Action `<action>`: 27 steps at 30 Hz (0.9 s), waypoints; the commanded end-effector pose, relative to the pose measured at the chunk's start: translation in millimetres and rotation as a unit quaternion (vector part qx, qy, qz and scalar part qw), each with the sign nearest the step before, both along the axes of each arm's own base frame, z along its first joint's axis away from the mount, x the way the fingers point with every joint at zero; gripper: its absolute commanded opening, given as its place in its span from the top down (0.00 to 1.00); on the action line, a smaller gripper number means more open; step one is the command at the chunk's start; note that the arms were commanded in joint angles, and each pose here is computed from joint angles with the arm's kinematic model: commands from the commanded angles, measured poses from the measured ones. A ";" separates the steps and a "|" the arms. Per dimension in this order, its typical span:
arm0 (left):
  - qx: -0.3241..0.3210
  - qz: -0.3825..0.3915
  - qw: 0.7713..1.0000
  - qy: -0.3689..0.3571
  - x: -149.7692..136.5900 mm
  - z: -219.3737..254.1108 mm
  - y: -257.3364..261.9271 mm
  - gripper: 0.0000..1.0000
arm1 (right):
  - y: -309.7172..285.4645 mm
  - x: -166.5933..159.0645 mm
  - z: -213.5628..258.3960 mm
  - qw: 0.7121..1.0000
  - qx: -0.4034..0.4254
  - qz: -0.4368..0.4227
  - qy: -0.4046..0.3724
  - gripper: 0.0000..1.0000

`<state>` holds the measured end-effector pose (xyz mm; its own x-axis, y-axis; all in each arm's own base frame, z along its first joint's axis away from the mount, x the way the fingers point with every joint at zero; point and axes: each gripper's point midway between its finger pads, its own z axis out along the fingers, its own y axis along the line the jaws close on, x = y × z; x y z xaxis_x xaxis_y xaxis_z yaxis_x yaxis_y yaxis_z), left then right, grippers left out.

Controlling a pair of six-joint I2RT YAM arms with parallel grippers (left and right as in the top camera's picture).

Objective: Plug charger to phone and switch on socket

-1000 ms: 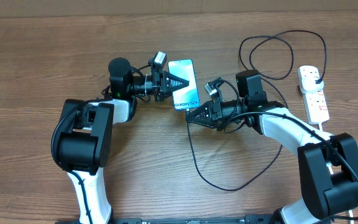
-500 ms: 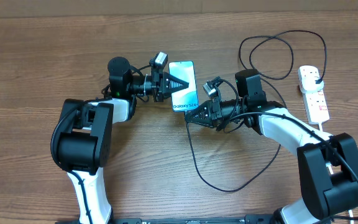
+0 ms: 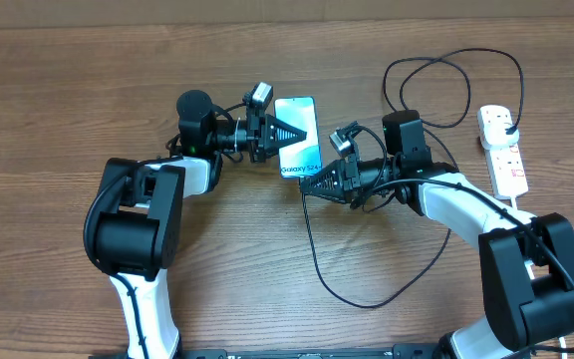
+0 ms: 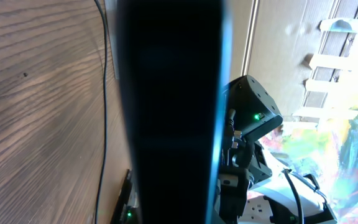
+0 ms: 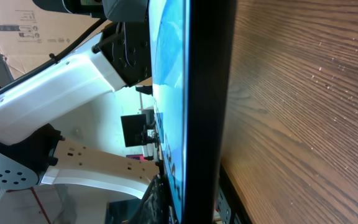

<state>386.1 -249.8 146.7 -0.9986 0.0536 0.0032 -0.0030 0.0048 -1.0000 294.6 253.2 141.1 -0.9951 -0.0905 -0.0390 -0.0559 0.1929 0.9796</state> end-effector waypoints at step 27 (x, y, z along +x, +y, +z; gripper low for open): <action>-0.007 -0.103 0.994 -0.026 -40.5 2.5 -15.9 0.96 | -35.6 32.6 3.8 0.994 -0.031 -0.065 -0.078 0.00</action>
<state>345.4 -274.0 147.4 -0.9682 0.2504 0.0020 -0.0018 0.0011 -1.0000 318.0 224.0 139.6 -0.9950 -0.0016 -0.1002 -0.0983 0.2114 0.9724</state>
